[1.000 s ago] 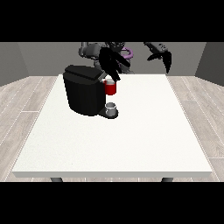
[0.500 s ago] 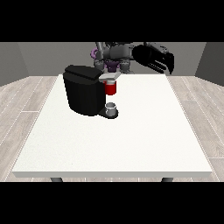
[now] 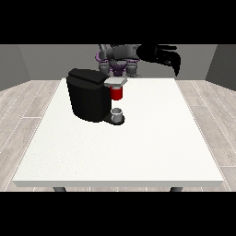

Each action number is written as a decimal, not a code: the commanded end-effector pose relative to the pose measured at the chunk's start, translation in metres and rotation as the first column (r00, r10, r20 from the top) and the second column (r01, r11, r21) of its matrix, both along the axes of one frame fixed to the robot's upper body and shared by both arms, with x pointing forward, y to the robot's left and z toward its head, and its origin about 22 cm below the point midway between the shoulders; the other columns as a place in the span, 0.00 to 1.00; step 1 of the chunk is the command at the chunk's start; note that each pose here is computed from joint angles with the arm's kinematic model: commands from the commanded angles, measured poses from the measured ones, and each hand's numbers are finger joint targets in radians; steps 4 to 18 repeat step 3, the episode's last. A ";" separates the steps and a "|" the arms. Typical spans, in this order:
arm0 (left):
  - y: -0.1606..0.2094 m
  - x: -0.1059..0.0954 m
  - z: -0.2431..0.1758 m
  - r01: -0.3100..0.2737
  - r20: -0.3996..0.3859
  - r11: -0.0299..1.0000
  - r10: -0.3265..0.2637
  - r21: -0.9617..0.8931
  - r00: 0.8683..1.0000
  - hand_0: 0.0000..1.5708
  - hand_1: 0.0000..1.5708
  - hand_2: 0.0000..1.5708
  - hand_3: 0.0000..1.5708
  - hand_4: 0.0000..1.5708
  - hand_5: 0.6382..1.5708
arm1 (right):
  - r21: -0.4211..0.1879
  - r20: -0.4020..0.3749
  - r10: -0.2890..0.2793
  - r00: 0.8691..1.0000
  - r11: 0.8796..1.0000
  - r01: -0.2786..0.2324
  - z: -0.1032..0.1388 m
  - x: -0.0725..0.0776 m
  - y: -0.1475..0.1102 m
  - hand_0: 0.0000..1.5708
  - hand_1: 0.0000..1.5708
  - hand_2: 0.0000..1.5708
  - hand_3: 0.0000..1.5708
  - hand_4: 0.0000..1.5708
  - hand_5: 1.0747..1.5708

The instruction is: Insert the coffee pod into the coffee machine and close the lid

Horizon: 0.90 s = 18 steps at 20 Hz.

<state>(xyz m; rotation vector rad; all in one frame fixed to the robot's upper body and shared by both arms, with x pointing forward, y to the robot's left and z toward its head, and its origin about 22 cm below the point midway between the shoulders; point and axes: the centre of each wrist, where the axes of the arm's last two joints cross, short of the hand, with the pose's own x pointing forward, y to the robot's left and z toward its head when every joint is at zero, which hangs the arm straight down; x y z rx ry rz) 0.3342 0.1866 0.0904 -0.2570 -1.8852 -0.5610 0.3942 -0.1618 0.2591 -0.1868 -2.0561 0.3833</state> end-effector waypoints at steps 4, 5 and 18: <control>0.043 -0.004 -0.024 -0.137 -0.108 0.990 0.133 -0.032 0.985 0.00 0.00 0.00 0.00 0.17 1.00 | 0.034 -0.049 0.170 0.984 0.985 -0.169 -0.056 -0.015 0.051 0.00 0.00 0.00 0.00 0.17 1.00; 0.043 -0.004 -0.024 -0.137 -0.108 0.990 0.133 -0.032 0.985 0.00 0.00 0.00 0.00 0.17 1.00 | 0.034 -0.049 0.170 0.984 0.985 -0.169 -0.056 -0.015 0.051 0.00 0.00 0.00 0.00 0.17 1.00; 0.043 -0.004 -0.024 -0.137 -0.108 0.990 0.133 -0.032 0.985 0.00 0.00 0.00 0.00 0.17 1.00 | 0.034 -0.049 0.170 0.984 0.985 -0.169 -0.056 -0.015 0.051 0.00 0.00 0.00 0.00 0.17 1.00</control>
